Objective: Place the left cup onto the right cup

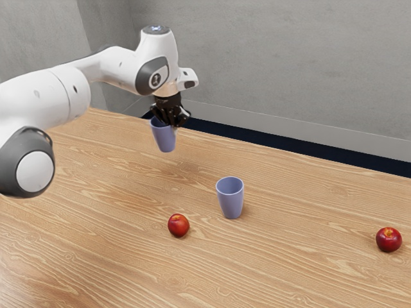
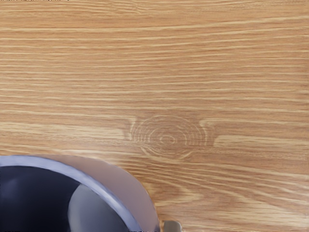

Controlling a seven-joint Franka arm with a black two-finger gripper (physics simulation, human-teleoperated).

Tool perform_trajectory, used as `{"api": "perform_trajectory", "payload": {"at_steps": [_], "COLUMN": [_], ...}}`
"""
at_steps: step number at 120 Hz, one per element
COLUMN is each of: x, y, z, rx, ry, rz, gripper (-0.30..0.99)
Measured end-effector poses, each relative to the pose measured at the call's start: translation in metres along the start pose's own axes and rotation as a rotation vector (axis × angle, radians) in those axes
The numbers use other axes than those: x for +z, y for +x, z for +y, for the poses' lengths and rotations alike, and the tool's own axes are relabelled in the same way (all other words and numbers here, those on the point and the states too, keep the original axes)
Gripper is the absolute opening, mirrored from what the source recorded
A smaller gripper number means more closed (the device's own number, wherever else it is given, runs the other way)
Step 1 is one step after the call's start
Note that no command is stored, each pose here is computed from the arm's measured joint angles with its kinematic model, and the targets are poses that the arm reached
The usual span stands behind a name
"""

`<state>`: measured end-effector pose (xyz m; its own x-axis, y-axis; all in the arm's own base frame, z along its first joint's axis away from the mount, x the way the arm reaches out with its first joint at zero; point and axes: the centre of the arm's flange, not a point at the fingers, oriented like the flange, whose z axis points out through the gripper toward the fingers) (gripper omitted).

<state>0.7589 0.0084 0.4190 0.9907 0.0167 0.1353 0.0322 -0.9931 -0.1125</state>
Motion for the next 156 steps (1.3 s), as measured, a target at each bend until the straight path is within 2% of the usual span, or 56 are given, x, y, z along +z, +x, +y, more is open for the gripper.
{"api": "perform_trajectory", "payload": {"at_steps": [48,79,90,115,142,156], "x": [-0.053,-0.073,-0.085,-0.075,-0.074,-0.063], "y": [-0.035,-0.063,-0.073,-0.095,-0.073,-0.069], "z": [0.138,0.204,0.218,0.238,0.236,0.240], "rx": [0.103,0.125,0.124,0.108,0.058,0.048], "ry": [-0.042,-0.046,-0.050,-0.054,-0.056,-0.049], "rz": [0.025,0.031,0.037,0.003,0.040,0.033], "gripper": [-0.09,-0.09,-0.09,-0.09,-0.09,-0.09]}}
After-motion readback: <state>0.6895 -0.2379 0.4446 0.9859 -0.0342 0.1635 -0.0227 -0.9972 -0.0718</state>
